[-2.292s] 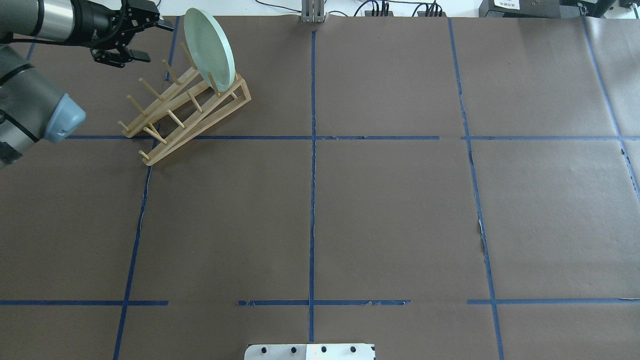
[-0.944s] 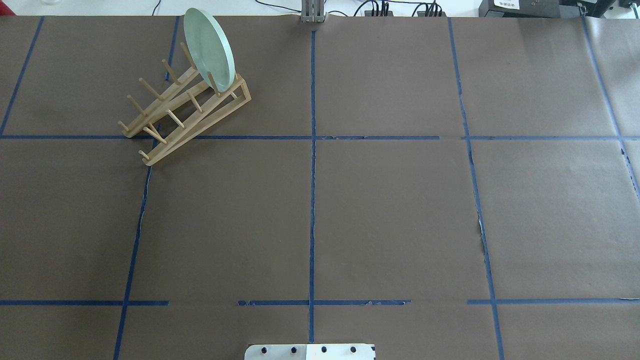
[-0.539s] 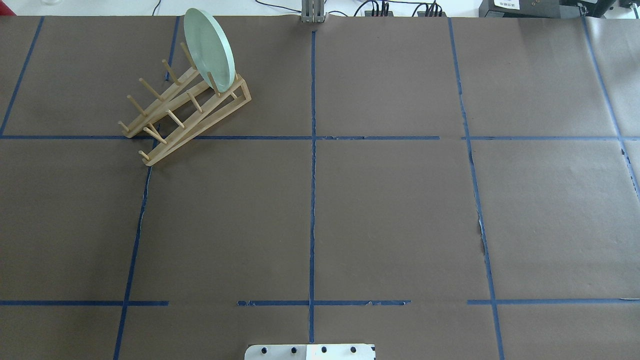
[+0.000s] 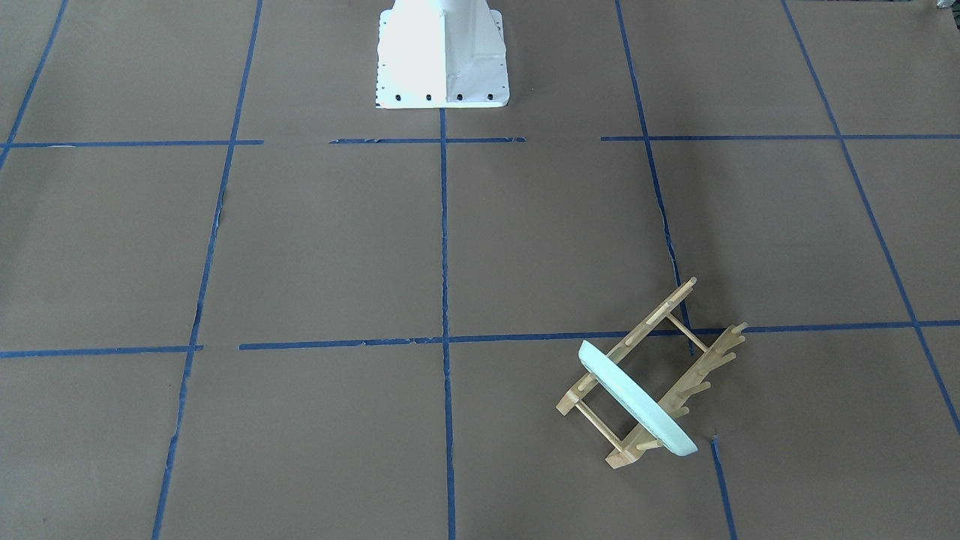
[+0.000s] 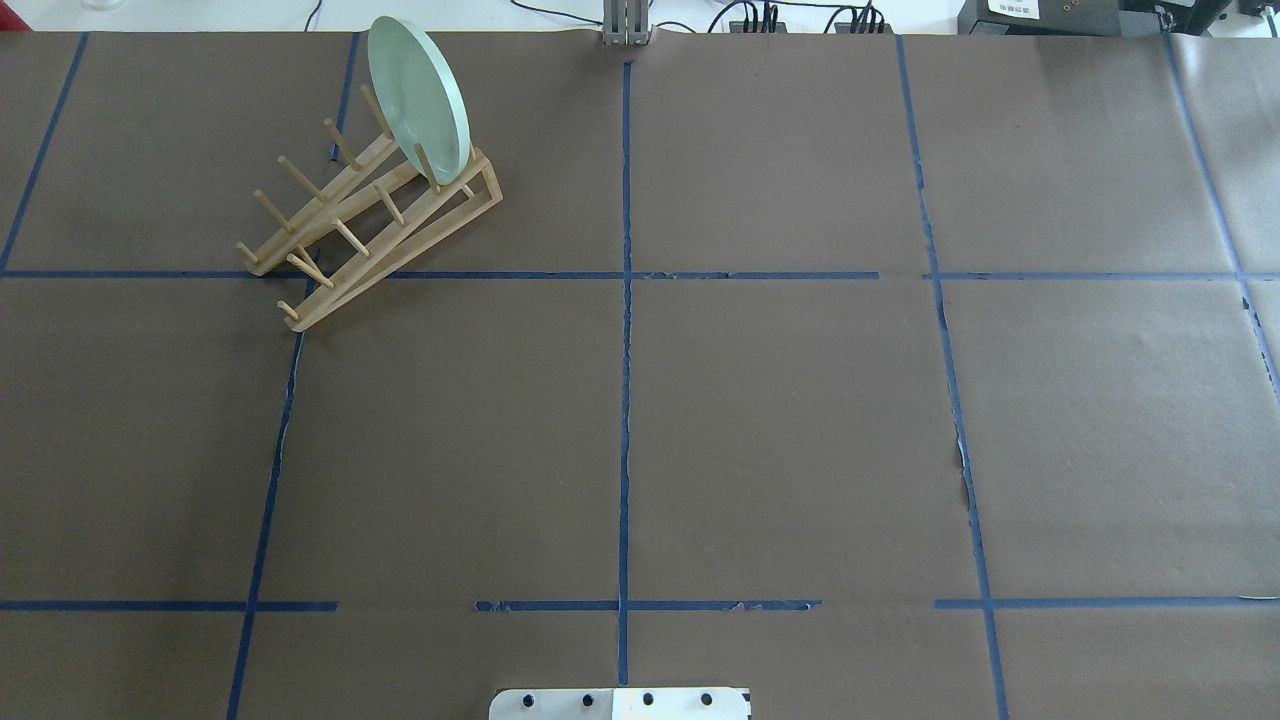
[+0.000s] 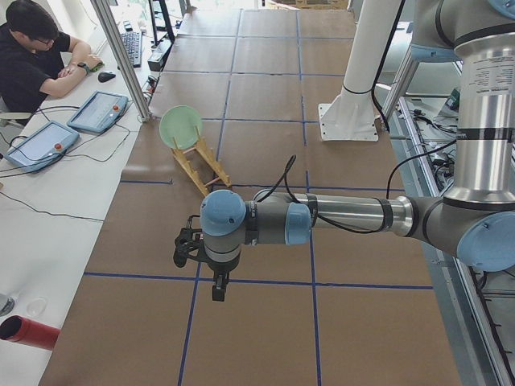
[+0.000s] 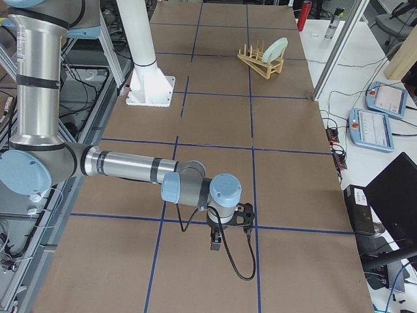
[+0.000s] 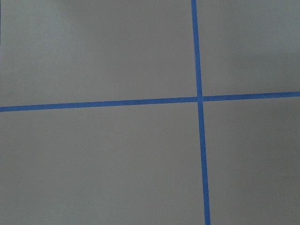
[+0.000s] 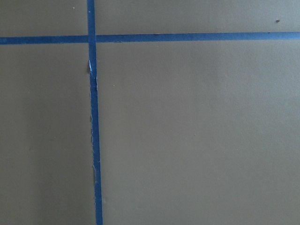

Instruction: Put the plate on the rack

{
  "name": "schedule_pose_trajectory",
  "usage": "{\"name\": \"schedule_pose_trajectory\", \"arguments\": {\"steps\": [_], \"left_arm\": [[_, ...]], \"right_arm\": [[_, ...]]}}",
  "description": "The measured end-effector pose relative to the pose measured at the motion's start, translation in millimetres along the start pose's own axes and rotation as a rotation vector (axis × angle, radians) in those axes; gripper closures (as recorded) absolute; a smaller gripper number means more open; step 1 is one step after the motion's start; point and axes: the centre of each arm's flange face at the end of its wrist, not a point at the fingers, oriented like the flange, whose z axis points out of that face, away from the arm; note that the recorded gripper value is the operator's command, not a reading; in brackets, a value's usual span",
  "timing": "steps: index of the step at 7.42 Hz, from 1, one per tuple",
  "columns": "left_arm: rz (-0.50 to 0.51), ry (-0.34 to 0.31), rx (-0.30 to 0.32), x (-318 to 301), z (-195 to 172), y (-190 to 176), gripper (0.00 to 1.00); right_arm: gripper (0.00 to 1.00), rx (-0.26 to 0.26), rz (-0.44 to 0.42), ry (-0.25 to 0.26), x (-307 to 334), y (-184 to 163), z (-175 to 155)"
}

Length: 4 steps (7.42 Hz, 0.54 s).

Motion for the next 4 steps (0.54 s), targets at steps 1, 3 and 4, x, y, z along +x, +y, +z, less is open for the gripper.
{"name": "schedule_pose_trajectory", "arguments": {"steps": [1, 3, 4], "left_arm": [[0.003, 0.003, 0.003, 5, 5, 1, 0.00], [0.019, 0.013, 0.012, 13, 6, 0, 0.00], [0.033, 0.016, 0.024, 16, 3, -2, 0.00]], "right_arm": [[0.00, 0.000, 0.000, 0.000, 0, 0, 0], [0.00, 0.000, 0.000, 0.000, 0, 0, 0], [0.00, -0.001, -0.001, 0.000, 0, 0, 0]]}}
